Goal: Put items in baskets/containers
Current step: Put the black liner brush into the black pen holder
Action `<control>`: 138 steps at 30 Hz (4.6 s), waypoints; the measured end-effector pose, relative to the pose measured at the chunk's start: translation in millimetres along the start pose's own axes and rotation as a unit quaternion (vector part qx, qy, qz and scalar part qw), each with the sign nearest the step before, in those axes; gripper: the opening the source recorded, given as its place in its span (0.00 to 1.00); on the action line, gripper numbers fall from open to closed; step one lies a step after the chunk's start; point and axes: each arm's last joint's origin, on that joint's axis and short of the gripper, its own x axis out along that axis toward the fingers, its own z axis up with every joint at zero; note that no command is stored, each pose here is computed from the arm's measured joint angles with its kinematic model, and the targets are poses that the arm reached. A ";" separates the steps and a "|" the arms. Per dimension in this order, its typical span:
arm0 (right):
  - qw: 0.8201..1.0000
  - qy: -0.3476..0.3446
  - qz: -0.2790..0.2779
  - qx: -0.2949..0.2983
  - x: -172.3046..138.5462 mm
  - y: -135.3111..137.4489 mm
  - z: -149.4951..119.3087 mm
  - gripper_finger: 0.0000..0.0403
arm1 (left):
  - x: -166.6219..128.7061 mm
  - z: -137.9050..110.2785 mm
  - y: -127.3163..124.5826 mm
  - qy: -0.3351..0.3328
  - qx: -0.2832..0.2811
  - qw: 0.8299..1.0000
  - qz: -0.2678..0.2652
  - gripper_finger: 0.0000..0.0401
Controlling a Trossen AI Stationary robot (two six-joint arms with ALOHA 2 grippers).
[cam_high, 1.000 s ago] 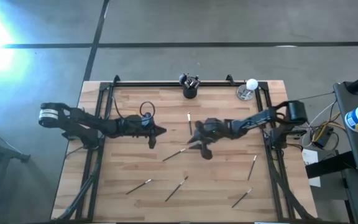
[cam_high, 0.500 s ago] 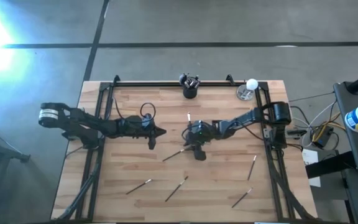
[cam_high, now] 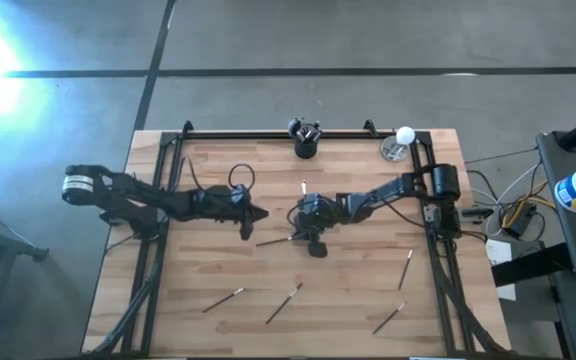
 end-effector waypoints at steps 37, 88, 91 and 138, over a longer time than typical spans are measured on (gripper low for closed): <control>0.996 -0.028 -0.031 -0.084 -62.5 13.5 58.6 0.02 | 4.0 18.6 -26.6 0.253 -0.059 0.962 -0.077 0.34; 0.995 0.025 -0.099 0.009 -5.5 -53.4 29.4 0.31 | 13.5 3.3 -19.4 0.269 -0.006 0.963 -0.004 0.23; 0.995 0.024 -0.100 0.007 3.5 -58.8 33.0 0.27 | 13.3 3.1 -19.7 0.273 -0.005 0.962 -0.010 0.23; 0.993 0.099 -0.024 -0.057 -3.4 -66.5 53.9 0.03 | 0.3 18.9 0.3 0.265 -0.051 0.962 0.044 0.24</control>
